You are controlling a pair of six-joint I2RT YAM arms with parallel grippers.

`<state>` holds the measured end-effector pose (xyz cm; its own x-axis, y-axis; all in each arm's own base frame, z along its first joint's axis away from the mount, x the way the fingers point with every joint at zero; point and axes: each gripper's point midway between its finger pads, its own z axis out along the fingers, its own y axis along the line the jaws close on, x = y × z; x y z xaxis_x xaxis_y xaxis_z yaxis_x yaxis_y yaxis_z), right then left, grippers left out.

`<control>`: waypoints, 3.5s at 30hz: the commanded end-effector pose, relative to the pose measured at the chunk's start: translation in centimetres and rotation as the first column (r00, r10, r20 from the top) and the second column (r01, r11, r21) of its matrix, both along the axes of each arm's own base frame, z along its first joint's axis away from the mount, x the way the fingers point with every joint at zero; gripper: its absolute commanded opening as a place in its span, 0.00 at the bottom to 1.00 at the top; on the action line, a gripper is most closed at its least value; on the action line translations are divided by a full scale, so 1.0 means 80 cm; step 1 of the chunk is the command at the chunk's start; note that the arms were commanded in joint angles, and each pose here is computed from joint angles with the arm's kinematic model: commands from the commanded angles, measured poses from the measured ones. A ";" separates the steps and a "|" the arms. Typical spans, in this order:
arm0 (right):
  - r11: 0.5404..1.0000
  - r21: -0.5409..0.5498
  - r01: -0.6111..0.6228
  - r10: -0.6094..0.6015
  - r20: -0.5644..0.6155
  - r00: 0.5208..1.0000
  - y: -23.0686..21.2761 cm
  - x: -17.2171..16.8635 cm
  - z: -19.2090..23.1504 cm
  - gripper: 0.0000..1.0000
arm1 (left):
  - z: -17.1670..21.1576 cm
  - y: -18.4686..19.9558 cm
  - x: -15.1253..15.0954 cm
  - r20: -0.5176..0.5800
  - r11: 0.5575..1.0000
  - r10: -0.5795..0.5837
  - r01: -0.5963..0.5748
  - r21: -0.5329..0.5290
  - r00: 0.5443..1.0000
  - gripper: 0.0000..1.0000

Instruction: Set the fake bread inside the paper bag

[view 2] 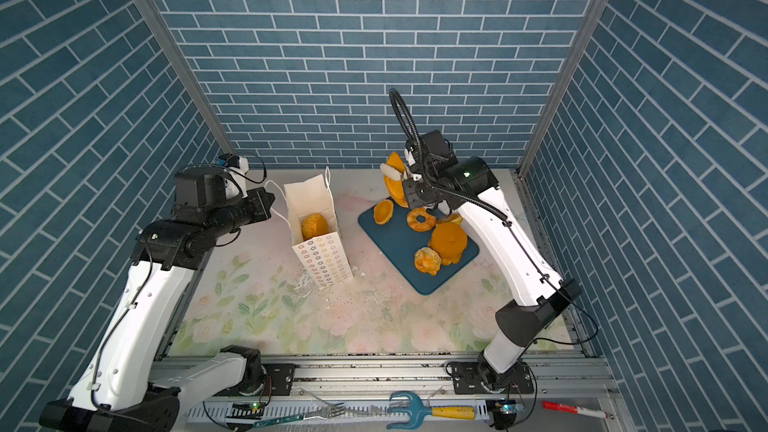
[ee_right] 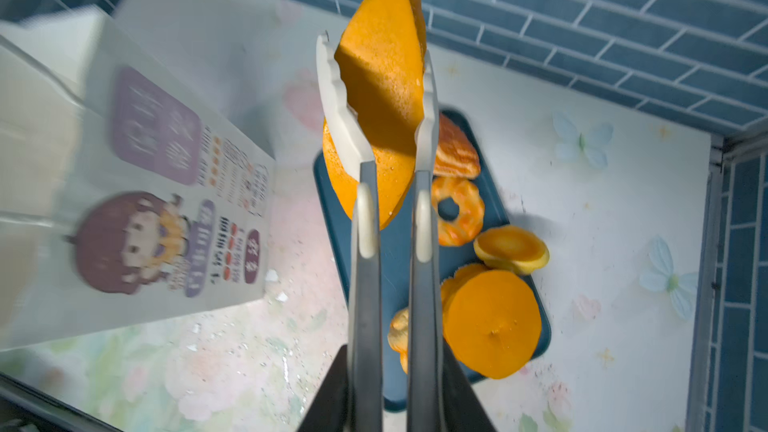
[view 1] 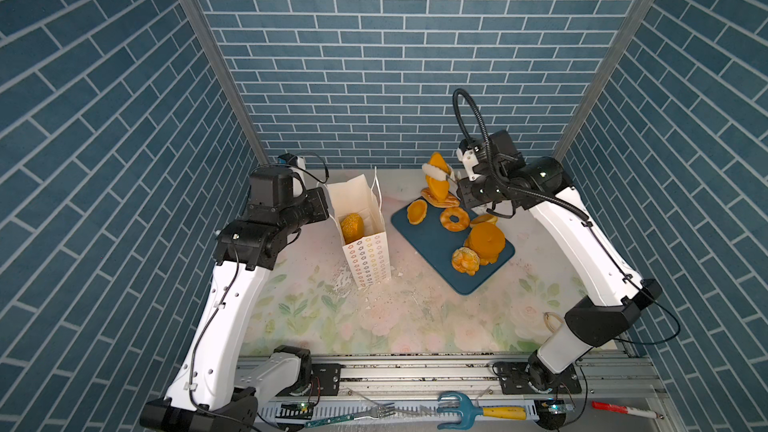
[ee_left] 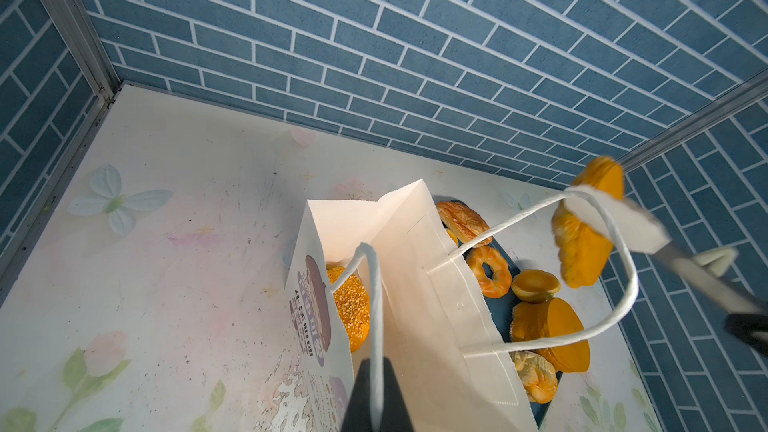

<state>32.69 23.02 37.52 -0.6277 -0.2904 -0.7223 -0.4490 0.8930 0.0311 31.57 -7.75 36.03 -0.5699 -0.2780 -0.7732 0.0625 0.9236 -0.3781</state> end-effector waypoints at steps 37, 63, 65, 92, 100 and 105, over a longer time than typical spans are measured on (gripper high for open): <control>0.882 0.026 -0.470 0.469 0.024 0.883 0.200 -0.124 -0.023 0.32 | 0.008 0.003 -0.006 0.032 1.000 0.017 -0.016 -0.013 0.999 0.00; 0.933 -0.021 -0.359 0.343 0.348 0.872 0.139 -0.110 0.108 0.46 | 0.014 -0.001 0.015 0.020 1.000 -0.017 0.017 0.020 1.000 0.00; 0.946 -0.030 -0.321 0.309 0.374 0.874 0.125 -0.105 0.117 0.46 | 0.013 -0.002 0.016 0.015 0.999 -0.023 0.023 0.024 1.000 0.00; 0.994 -0.036 0.103 -0.109 -0.273 0.956 0.022 0.020 -0.144 0.46 | 0.008 -0.003 0.010 0.004 0.999 -0.031 0.031 0.020 1.000 0.00; 0.984 -0.073 0.160 -0.175 -0.340 0.924 0.039 0.053 -0.200 0.48 | 0.004 0.002 0.010 -0.002 0.999 -0.017 0.017 0.039 1.000 0.00; 0.981 -0.059 0.185 -0.193 -0.380 0.905 0.046 0.056 -0.220 0.48 | 0.002 0.002 0.013 -0.008 0.998 -0.020 0.020 0.054 1.000 0.00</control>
<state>36.31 25.84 18.73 -0.8979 -0.2331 -0.3735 -0.2813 0.9563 0.0795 32.75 -7.94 36.06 -0.5862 -0.2394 -0.7740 0.0810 0.9332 -0.3500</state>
